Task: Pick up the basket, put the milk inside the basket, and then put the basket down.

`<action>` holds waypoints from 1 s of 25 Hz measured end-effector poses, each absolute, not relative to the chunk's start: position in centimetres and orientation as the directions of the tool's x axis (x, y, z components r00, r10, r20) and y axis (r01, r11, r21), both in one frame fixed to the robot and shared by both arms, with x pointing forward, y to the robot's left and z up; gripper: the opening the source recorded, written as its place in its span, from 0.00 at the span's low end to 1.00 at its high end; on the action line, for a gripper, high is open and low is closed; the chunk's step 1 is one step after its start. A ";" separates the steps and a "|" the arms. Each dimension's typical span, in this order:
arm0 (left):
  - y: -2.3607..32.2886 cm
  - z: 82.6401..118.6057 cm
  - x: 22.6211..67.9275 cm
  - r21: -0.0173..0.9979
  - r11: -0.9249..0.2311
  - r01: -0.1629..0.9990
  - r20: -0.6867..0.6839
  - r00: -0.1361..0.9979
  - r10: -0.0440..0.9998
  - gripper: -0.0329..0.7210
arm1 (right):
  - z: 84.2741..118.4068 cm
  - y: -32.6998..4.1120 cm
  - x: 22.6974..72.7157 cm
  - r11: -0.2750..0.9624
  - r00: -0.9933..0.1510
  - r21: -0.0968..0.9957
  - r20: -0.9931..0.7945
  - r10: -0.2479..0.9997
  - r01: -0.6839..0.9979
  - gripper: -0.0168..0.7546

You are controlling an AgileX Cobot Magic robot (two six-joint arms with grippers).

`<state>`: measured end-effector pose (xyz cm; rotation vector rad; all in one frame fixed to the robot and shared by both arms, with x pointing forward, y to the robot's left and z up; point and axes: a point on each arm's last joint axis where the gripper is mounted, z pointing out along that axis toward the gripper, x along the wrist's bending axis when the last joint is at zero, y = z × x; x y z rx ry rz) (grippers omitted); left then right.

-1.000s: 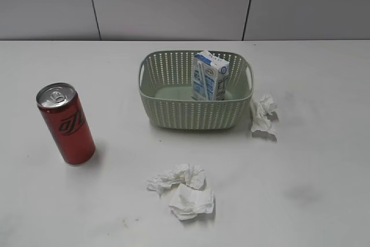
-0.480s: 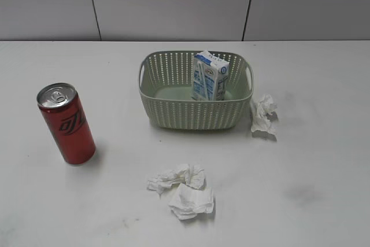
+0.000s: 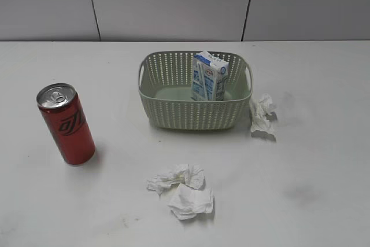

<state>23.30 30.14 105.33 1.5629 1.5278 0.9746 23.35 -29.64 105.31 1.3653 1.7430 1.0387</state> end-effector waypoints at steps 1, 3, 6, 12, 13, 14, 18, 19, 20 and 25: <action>30.1 105.3 23.3 0.895 -0.024 0.445 0.026 0.001 1.000 0.83 | 105.3 -29.7 23.3 0.124 -0.207 0.895 -0.037 0.978 0.428 0.78; 30.1 105.3 23.3 0.895 -0.023 0.445 0.026 -0.003 1.000 0.83 | 105.3 -29.8 23.3 0.117 -0.199 0.896 -0.033 0.979 0.429 0.78; 30.1 105.3 23.3 0.895 -0.022 0.445 0.026 -0.004 1.000 0.83 | 105.3 -29.8 23.3 0.114 -0.195 0.896 -0.031 0.980 0.429 0.78; 30.1 105.3 23.3 0.895 -0.022 0.445 0.026 -0.004 1.000 0.83 | 105.3 -29.8 23.3 0.114 -0.193 0.896 -0.032 0.981 0.430 0.78; 30.1 105.3 23.3 0.895 -0.022 0.445 0.026 -0.004 1.000 0.83 | 105.3 -29.8 23.3 0.114 -0.193 0.896 -0.032 0.981 0.430 0.78; 30.1 105.3 23.3 0.895 -0.022 0.445 0.026 -0.004 1.000 0.83 | 105.3 -29.8 23.3 0.114 -0.193 0.896 -0.032 0.981 0.430 0.78; 30.1 105.3 23.3 0.895 -0.022 0.445 0.026 -0.004 1.000 0.83 | 105.3 -29.8 23.3 0.114 -0.193 0.896 -0.032 0.981 0.430 0.78; 30.1 105.3 23.3 0.895 -0.022 0.445 0.026 -0.004 1.000 0.83 | 105.3 -29.8 23.3 0.114 -0.193 0.896 -0.032 0.981 0.430 0.78; 30.1 105.3 23.3 0.895 -0.022 0.445 0.026 -0.004 1.000 0.83 | 105.3 -29.8 23.3 0.114 -0.193 0.896 -0.032 0.981 0.430 0.78; 30.1 105.3 23.3 0.895 -0.022 0.445 0.026 -0.004 1.000 0.83 | 105.3 -29.8 23.3 0.114 -0.193 0.896 -0.032 0.981 0.430 0.78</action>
